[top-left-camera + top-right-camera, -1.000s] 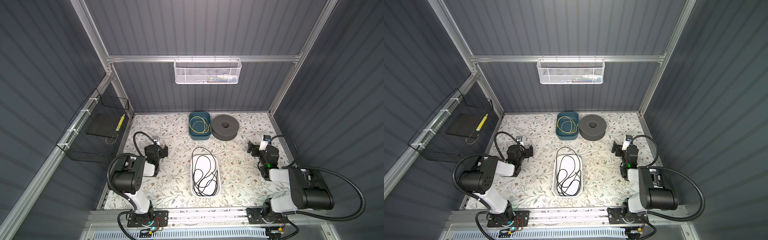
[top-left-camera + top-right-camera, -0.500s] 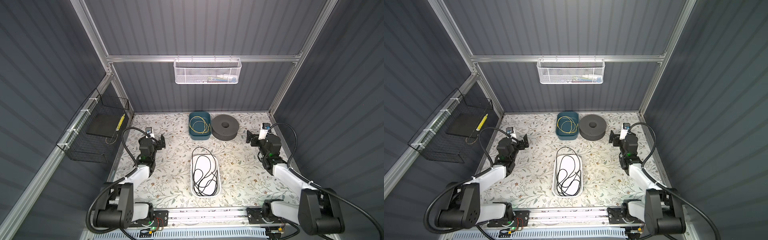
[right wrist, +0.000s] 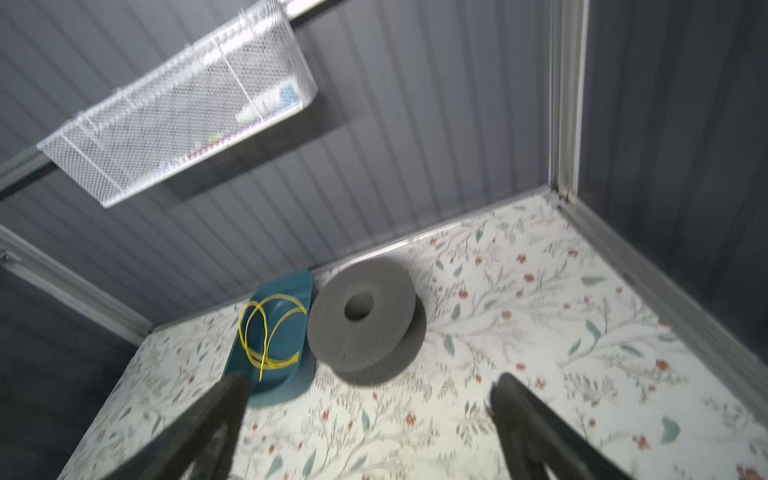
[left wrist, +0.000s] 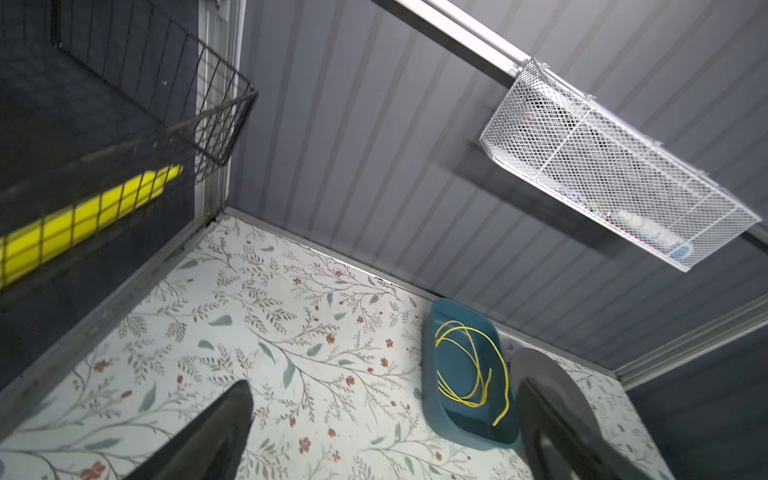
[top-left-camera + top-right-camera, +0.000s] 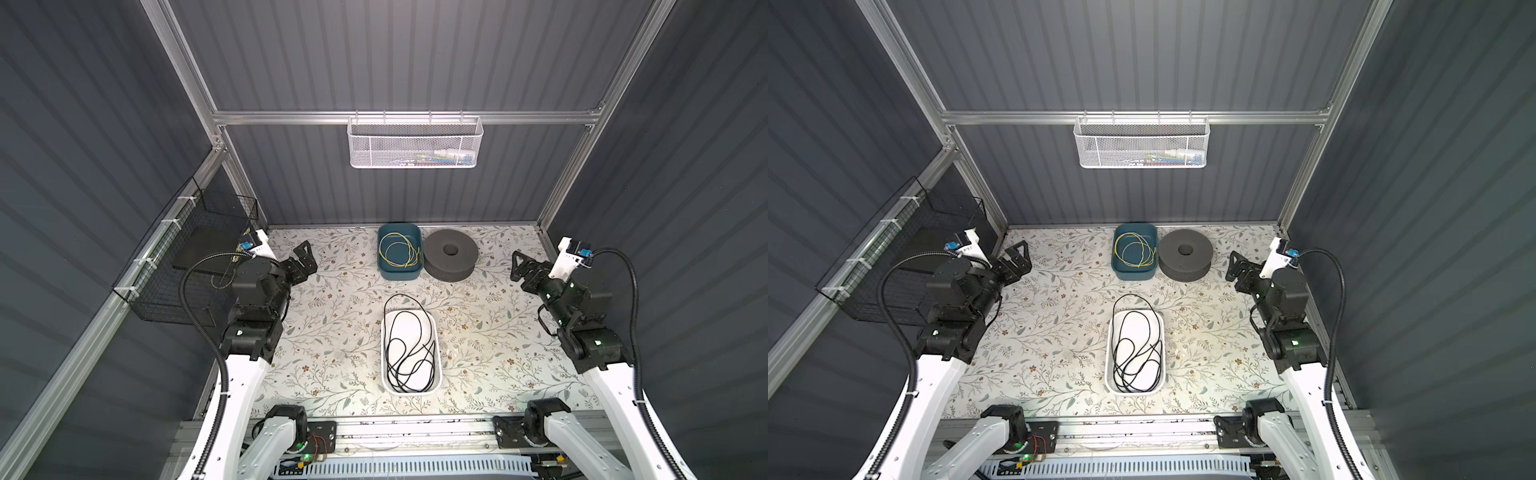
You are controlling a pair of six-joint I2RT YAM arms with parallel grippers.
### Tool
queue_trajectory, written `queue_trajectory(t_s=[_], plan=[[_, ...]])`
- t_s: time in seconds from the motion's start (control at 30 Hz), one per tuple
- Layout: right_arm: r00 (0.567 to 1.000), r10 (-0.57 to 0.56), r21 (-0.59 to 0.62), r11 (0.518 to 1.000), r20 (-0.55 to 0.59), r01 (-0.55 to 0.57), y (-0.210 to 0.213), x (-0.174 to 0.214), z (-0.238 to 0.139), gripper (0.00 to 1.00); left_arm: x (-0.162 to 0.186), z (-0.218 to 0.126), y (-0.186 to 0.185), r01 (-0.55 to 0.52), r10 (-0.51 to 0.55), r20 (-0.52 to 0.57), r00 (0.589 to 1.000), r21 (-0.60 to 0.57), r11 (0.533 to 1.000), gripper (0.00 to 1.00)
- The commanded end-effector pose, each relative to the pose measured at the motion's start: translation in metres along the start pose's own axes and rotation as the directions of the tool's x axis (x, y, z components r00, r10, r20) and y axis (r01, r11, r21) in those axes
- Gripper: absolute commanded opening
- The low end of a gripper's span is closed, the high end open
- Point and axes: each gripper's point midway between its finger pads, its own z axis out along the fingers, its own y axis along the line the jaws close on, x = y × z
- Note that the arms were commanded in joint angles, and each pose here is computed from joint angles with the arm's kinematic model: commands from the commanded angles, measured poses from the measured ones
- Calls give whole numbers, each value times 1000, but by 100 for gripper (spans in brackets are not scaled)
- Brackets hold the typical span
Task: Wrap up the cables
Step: 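Move the left and right grippers toward the white tub of black cable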
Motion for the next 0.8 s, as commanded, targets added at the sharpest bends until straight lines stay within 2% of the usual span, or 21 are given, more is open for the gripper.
queue_trajectory(t_s=[0.0,0.07,0.13,0.23,0.37,0.4,0.43,0.47,0.5,0.63,0.77], plan=[[949,73,32,997,-307,-66,-8,66,-3,80,55,-14,20,114,-119,-152,981,-41,993,99],[920,69,50,997,-386,-54,-12,84,-7,73,65,-21,23,114,-120,-186,975,-42,993,99],[897,82,75,996,-434,-55,-18,101,-12,72,79,-25,26,139,-149,-230,962,-57,989,100],[882,88,73,995,-463,-61,-20,120,-17,72,106,-25,8,177,-146,-332,932,63,982,99],[851,101,56,995,-515,-84,-13,140,-22,69,144,-21,-9,284,-175,-454,874,182,941,99],[841,95,46,995,-533,-83,-9,144,-23,67,153,-20,-11,313,-188,-478,858,196,929,98],[833,86,41,996,-547,-76,-6,148,-25,63,159,-20,-14,338,-197,-495,846,213,917,89],[821,73,37,997,-567,-63,-3,154,-26,57,164,-20,-17,368,-207,-511,834,236,899,79],[805,54,30,999,-591,-45,1,161,-28,53,170,-21,-18,400,-231,-521,822,239,885,76],[750,-5,12,1000,-662,18,13,186,-35,43,185,-26,-9,487,-325,-514,794,217,846,80],[715,-41,3,998,-698,60,24,205,-41,41,195,-36,1,476,-330,-513,792,183,860,81]])
